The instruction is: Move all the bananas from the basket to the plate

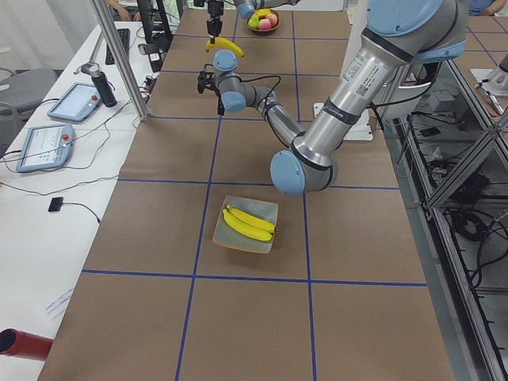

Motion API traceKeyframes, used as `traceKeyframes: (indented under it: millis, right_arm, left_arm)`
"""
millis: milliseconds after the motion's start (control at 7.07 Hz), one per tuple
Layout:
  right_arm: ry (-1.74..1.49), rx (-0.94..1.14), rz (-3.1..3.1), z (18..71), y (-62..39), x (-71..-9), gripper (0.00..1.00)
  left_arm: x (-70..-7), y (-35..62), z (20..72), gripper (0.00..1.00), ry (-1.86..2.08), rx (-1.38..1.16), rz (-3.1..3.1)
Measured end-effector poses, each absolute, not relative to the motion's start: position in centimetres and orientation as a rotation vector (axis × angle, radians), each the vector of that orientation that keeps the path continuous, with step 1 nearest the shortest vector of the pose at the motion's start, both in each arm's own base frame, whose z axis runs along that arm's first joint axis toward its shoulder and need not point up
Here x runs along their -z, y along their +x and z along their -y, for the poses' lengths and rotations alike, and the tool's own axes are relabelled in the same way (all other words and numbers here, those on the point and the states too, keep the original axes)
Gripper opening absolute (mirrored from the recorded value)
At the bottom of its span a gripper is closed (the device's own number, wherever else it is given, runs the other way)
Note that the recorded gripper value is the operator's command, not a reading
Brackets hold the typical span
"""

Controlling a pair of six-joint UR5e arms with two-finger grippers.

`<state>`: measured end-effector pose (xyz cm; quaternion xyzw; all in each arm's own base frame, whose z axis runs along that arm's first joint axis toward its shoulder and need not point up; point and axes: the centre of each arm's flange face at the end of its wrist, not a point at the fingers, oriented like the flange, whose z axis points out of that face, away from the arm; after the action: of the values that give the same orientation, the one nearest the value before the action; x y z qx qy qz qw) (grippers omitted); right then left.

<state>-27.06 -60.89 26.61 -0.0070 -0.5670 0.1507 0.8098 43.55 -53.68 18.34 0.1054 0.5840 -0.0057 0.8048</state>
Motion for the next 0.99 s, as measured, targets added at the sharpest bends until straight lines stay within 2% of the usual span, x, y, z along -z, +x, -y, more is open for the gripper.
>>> traceKeyframes:
  millis: [425,991]
  right_arm:
    - [-0.04,-0.36,1.287,59.0,-31.4,-23.1,0.0]
    - [-0.109,-0.337,1.453,55.2,-34.4,-20.5,0.0]
  left_arm:
    - [-12.9,45.7,49.7,1.0,0.249,-0.026,-1.474]
    - [-10.6,45.9,46.1,1.0,0.303,-0.11,-1.698]
